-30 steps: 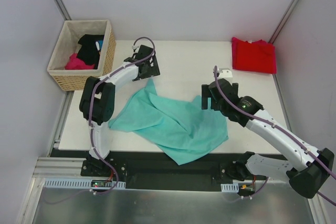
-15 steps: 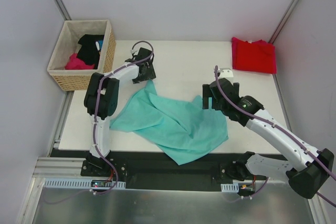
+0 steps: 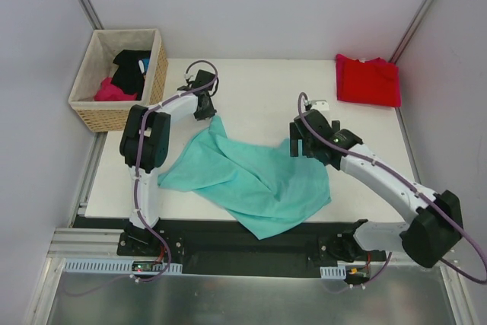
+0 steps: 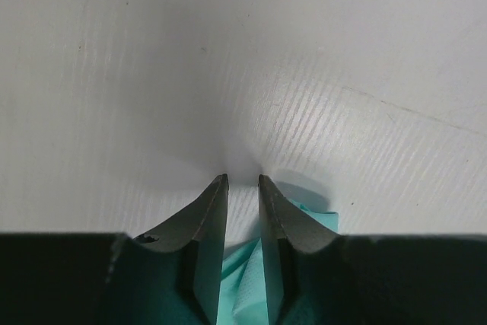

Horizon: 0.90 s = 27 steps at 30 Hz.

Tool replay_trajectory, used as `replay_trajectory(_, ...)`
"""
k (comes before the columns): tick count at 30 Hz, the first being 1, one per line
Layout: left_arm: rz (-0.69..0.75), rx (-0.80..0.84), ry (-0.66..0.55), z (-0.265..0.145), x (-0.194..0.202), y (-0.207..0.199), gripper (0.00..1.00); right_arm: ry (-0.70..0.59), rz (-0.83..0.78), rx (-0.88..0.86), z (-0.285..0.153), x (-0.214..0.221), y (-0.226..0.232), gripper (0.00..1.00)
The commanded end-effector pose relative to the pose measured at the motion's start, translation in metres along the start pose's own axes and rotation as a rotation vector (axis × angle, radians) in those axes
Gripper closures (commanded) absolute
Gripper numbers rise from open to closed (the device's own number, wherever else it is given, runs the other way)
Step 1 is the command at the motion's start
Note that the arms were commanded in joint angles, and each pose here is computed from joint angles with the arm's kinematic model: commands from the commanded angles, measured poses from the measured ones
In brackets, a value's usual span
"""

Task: Fold and stack the t-shirts
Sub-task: Flatten out the tshirt

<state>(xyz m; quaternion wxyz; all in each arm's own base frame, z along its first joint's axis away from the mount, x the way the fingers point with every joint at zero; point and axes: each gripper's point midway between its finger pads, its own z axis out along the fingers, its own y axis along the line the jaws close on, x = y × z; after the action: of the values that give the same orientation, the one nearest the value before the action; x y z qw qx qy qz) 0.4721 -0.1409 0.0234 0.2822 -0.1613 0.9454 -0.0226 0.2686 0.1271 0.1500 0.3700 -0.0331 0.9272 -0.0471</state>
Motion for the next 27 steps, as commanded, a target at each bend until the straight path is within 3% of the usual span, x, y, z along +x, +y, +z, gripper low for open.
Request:
replay_trajectory(1, -0.013, 0.015, -0.025, -0.013, -0.006, -0.001, 0.77, 0.077, 0.113, 0.017, 0.040, -0.001, -0.001, 0.03)
replay_trajectory(8, -0.022, 0.053, -0.043, -0.028, -0.012, -0.006, 0.70, 0.097, 0.138, -0.010, 0.057, -0.009, 0.007, 0.03)
replay_trajectory(14, -0.034, 0.100, -0.073, -0.047, -0.018, -0.012, 0.55, 0.109, 0.134, -0.020, 0.060, -0.005, 0.009, 0.03)
replay_trajectory(27, -0.010, 0.176, -0.088, -0.058, -0.014, -0.028, 0.54, 0.120, 0.130, -0.021, 0.063, -0.001, 0.010, 0.03)
